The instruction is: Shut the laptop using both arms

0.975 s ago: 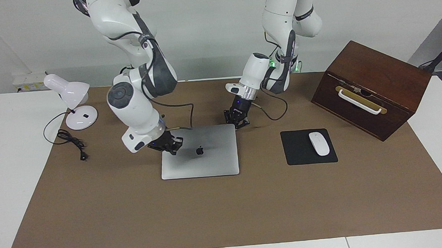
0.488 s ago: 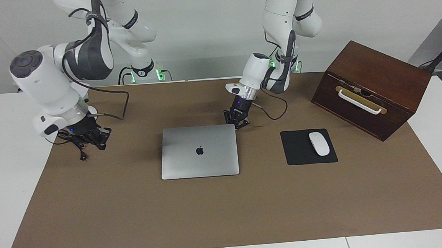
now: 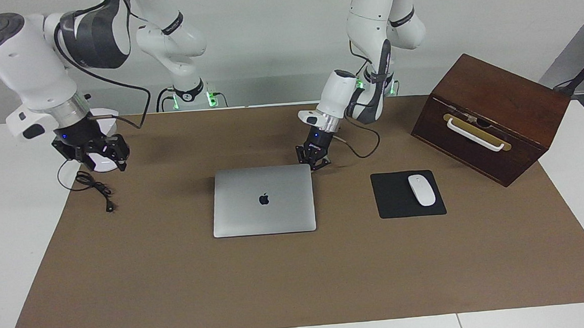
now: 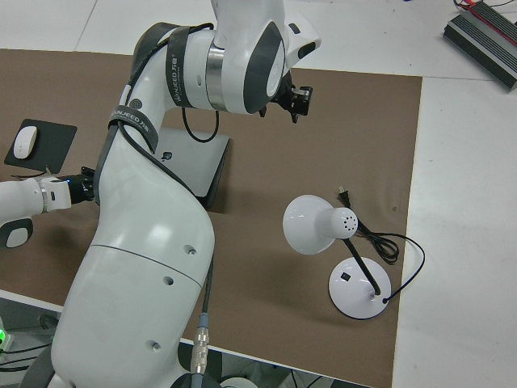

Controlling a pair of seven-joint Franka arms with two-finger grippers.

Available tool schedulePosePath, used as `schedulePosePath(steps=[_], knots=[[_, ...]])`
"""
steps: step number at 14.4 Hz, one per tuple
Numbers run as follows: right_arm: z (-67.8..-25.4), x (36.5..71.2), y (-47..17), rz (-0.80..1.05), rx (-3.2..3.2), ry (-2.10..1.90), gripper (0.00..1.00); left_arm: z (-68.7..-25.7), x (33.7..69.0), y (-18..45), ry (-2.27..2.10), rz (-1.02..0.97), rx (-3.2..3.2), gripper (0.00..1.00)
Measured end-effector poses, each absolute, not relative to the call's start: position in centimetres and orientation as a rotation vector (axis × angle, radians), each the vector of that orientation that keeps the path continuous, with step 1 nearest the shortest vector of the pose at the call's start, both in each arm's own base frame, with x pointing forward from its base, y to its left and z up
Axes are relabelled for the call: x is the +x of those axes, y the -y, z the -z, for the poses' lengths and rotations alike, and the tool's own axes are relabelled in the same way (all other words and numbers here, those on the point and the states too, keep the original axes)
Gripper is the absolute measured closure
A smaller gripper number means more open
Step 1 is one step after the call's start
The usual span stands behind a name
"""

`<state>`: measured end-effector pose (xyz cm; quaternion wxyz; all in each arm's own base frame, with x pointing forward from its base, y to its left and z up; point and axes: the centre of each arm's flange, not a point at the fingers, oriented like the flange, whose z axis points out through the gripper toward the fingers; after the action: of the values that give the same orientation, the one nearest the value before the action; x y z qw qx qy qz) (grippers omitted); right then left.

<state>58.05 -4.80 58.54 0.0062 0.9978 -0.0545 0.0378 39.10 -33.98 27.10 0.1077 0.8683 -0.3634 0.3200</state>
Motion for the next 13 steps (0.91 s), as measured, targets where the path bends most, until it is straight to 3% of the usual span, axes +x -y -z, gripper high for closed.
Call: schedulePosePath(steps=[1,4,13], knots=[[-59.6,57.4,4.5,-0.131,3.127,0.173,0.00,-27.7,39.3,33.7,1.071,-0.900,2.585,0.99],[-60.8,55.8,2.9,-0.127,3.144,0.211,0.00,-30.9,39.9,32.8,1.063,-0.839,2.636,0.99],[-58.8,54.1,1.1,-0.158,3.168,0.217,0.00,-39.0,39.8,30.0,1.058,-0.552,2.800,0.99]])
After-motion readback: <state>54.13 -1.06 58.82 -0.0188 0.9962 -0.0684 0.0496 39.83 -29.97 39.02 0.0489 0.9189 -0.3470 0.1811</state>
